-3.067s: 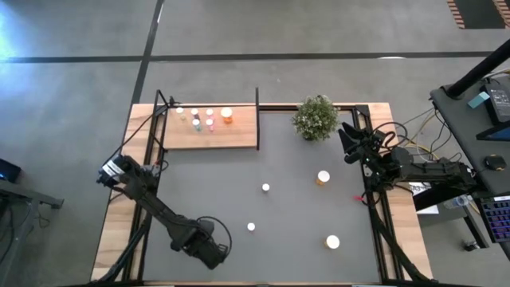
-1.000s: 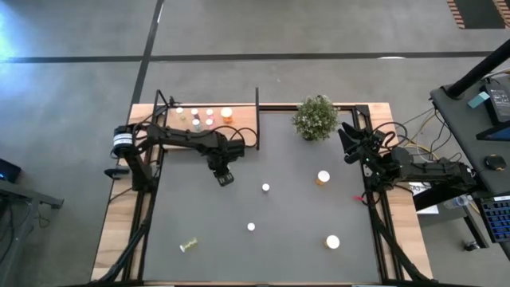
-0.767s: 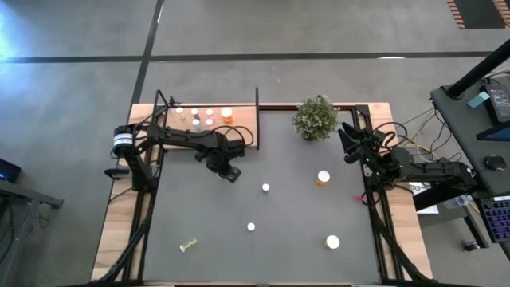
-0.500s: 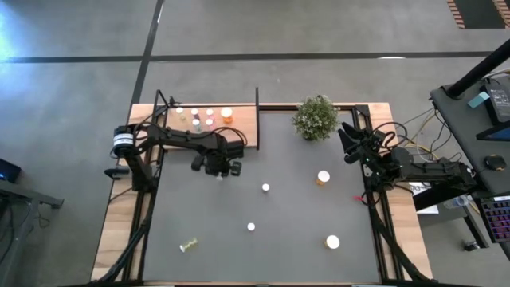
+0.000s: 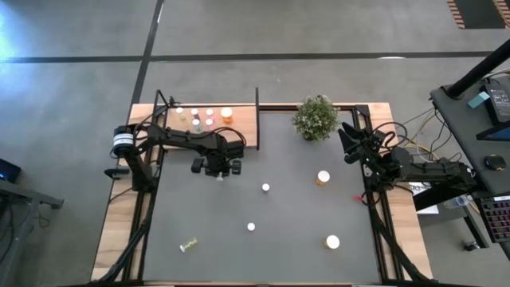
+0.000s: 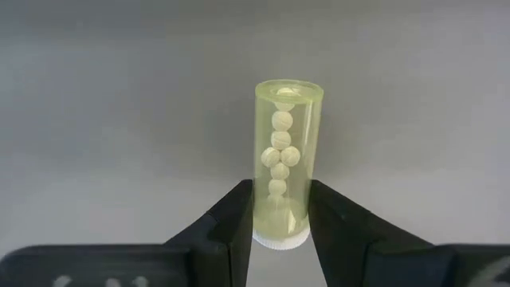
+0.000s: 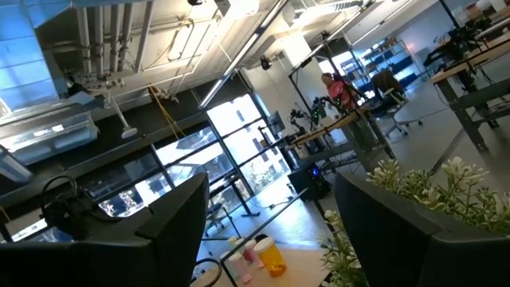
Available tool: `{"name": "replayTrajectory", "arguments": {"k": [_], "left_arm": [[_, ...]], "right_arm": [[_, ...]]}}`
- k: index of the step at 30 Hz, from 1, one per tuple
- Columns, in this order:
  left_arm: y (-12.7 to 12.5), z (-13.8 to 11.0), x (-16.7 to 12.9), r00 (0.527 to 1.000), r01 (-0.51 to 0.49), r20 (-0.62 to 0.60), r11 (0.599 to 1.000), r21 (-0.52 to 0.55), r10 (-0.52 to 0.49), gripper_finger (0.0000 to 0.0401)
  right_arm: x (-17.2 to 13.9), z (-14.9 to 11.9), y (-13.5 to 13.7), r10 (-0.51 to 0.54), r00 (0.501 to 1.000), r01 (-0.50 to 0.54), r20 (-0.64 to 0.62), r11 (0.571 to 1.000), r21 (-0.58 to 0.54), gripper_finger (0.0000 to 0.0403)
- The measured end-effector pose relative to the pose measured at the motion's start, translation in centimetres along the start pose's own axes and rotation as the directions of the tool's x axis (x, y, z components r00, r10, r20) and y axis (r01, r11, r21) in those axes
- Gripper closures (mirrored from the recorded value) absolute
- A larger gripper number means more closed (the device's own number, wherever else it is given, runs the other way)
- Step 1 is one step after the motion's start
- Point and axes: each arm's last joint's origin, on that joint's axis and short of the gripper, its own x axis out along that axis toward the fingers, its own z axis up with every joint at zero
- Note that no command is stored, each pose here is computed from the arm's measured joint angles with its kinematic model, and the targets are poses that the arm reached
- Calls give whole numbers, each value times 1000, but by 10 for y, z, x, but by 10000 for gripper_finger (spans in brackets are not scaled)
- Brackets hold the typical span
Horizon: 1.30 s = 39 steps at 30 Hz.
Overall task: Pick and place medicine bottles onto shelf by color
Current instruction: Put the right yellow pill bottle on the shelf aligned with the other yellow pill bottle
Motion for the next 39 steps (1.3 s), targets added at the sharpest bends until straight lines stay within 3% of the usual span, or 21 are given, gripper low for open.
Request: {"name": "replayTrajectory", "arguments": {"k": [10,14,17,20,22,24,26,29,30,32,36,39], "left_arm": [[0,0,0,1000,-1,1,1000,29,1,232],[1,-1,-6,1000,6,7,990,140,-7,197],[6,-3,-22,999,21,29,936,351,-34,176],[11,-4,-38,995,39,53,825,564,-84,164],[14,-5,-48,991,40,65,712,701,-119,162],[17,-6,-55,985,-7,99,547,837,-139,162],[17,-4,-57,977,-109,161,326,939,-137,161],[12,-2,-57,961,-234,214,-101,967,-177,161],[11,-1,-56,958,-260,226,-209,943,-174,161],[11,1,-51,957,-289,252,-386,876,-146,161],[10,4,-46,959,-273,251,-659,701,-130,161],[8,4,-44,962,-248,236,-801,545,-137,161]], "right_arm": [[0,0,0,0,1000,0,0,1000,0,142],[0,0,0,0,1000,0,0,1000,0,142],[0,0,0,0,1000,0,0,1000,0,142],[0,0,0,0,1000,0,0,1000,0,142],[0,0,0,0,1000,0,0,1000,0,142],[0,0,0,0,1000,0,0,1000,0,142],[0,0,0,0,1000,0,0,1000,0,142],[0,0,0,0,1000,0,0,1000,0,142],[0,0,0,0,1000,0,0,1000,0,142],[0,0,0,0,1000,0,0,1000,0,142],[0,0,0,0,1000,0,0,1000,0,142],[0,0,0,0,1000,0,0,1000,0,142]]}}
